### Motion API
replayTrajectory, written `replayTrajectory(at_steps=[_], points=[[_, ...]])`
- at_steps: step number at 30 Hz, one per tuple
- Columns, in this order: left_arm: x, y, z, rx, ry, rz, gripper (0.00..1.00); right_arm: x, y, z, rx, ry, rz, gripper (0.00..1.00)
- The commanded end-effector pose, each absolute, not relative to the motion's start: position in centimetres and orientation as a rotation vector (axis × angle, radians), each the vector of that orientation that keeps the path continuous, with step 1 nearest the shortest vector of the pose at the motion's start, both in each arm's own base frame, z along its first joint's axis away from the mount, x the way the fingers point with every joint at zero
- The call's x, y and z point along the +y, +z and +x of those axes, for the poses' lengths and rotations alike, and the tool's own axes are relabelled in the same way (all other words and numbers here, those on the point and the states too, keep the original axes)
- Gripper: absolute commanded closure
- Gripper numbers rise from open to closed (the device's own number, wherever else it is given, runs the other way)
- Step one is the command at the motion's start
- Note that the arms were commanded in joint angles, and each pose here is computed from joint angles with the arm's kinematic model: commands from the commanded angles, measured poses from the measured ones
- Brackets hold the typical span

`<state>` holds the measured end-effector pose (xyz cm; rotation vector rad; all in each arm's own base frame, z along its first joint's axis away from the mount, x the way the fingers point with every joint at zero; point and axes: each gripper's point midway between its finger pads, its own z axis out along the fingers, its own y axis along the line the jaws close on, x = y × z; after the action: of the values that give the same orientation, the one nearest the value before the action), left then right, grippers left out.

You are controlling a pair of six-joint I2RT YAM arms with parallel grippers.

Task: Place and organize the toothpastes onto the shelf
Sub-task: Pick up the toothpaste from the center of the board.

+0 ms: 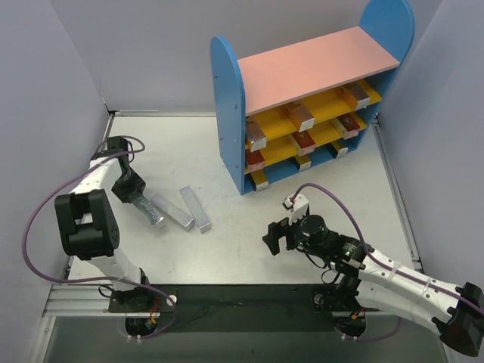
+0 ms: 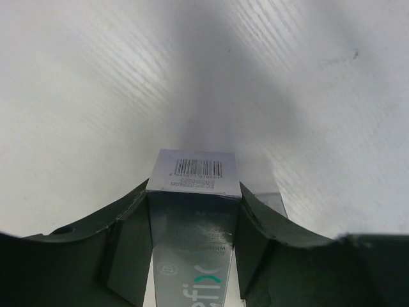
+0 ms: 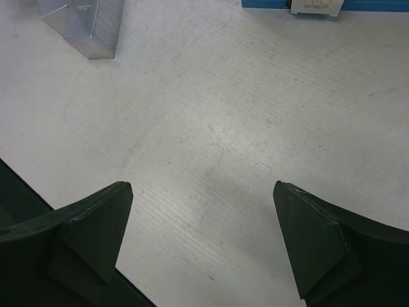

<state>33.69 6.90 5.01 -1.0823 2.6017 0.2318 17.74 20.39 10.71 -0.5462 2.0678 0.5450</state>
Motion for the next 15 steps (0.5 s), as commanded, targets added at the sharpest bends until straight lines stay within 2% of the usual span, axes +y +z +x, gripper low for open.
replayTrajectory(at_steps=[1, 5, 15], points=[[5.0, 9.2, 32.3, 2.48, 0.099, -1.244, 0.67, 22.6, 12.7, 18.3, 1.987, 0.622, -0.581, 0.01], [2.1, 11.8, 31.1, 2.385, -0.037, -1.316, 0.67, 24.6, 14.4, 18.3, 1.921, 0.696, -0.633, 0.02], [-9.6, 16.1, 29.4, 2.368, -0.416, -1.319, 0.66, 29.3, 19.6, 19.2, 1.735, 0.706, -0.831, 0.02]])
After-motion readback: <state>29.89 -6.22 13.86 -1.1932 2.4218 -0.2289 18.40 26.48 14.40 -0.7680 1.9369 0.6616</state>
